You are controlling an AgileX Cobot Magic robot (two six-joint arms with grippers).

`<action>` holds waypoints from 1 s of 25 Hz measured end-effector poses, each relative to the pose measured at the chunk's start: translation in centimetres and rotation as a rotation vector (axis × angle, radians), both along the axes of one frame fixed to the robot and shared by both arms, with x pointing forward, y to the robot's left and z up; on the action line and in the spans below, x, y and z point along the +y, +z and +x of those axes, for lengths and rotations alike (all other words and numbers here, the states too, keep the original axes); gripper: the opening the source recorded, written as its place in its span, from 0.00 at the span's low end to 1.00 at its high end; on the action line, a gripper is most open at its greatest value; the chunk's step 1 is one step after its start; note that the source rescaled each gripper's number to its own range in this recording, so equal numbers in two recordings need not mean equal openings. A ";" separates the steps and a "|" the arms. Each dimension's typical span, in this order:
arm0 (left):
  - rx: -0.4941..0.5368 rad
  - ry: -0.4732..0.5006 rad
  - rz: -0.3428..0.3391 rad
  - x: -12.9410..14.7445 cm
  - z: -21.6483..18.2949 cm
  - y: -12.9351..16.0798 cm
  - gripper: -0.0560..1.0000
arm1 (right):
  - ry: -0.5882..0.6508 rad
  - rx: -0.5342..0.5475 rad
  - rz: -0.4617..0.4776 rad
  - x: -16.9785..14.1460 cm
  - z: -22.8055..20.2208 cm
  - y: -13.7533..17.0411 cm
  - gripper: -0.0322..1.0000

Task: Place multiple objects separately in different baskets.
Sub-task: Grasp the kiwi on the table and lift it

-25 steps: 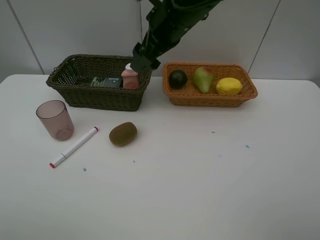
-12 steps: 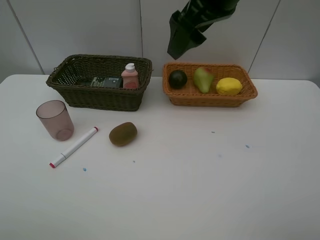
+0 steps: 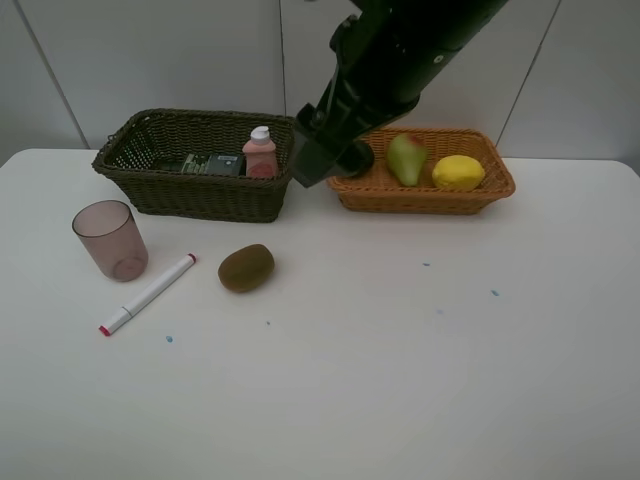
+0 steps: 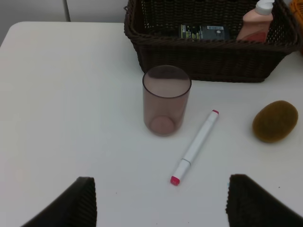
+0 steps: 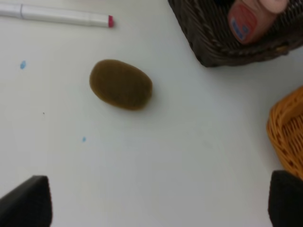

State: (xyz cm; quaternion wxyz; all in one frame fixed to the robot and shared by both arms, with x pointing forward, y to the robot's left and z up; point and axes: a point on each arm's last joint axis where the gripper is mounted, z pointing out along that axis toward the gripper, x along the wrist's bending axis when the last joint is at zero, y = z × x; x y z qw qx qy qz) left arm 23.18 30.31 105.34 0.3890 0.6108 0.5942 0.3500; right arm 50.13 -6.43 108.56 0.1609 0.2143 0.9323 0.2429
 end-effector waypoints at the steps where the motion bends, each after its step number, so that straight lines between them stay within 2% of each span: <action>1: 0.000 0.000 0.000 0.0 0.0 0.0 0.76 | 0.029 -0.021 0.005 0.5 -0.2 -0.8 1.00; 6: 0.000 0.000 0.000 0.0 0.0 0.0 0.76 | 0.120 -0.099 -0.019 2.8 0.0 -4.4 1.00; 13: 0.000 0.000 0.000 0.0 0.0 0.0 0.76 | 0.177 -0.155 -0.058 5.1 1.9 -9.4 1.00; 25: 0.000 0.000 0.000 0.0 0.0 0.0 0.76 | 0.280 -0.225 -0.074 7.7 2.4 -14.3 1.00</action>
